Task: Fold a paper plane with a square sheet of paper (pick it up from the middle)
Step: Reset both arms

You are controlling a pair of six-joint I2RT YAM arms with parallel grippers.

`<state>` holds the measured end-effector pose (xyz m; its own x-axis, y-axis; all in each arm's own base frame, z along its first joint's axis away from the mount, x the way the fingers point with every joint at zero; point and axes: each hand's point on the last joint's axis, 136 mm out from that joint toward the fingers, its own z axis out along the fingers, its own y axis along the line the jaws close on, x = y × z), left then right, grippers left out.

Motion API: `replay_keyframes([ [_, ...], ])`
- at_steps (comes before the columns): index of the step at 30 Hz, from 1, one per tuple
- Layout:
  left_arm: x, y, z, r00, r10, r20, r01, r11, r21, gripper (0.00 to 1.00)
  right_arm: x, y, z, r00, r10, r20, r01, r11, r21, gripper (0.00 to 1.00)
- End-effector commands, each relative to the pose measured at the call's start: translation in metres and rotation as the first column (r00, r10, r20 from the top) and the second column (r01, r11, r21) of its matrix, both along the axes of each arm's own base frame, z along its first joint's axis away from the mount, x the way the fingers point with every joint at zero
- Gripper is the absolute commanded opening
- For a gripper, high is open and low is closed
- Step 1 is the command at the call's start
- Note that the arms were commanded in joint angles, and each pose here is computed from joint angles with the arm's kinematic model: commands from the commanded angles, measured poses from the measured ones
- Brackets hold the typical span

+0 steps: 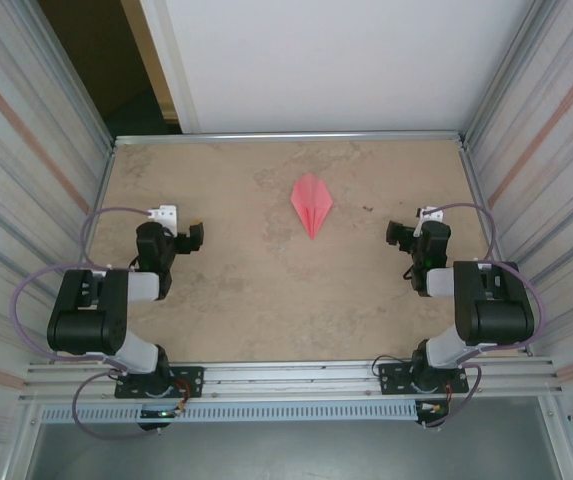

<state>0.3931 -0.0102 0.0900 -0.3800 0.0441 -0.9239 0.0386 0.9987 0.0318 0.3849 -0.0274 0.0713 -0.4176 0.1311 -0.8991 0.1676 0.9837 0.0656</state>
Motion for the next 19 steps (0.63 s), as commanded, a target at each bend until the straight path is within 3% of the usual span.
replay_keyframes([
  [1, 0.002, 0.0026, 0.0012, 1.0, 0.005, 0.0, -0.005, 0.999, 0.034, 0.99, 0.0082, 0.001, 0.0109, 0.999, 0.016, 0.037, -0.015, 1.0, -0.013, 0.99],
  [19, 0.003, 0.0016, 0.0, 1.0, -0.001, -0.007, 0.001, 1.0, 0.03, 0.99, 0.0072, 0.0016, 0.0111, 0.999, 0.019, 0.041, -0.019, 1.0, -0.013, 0.99],
])
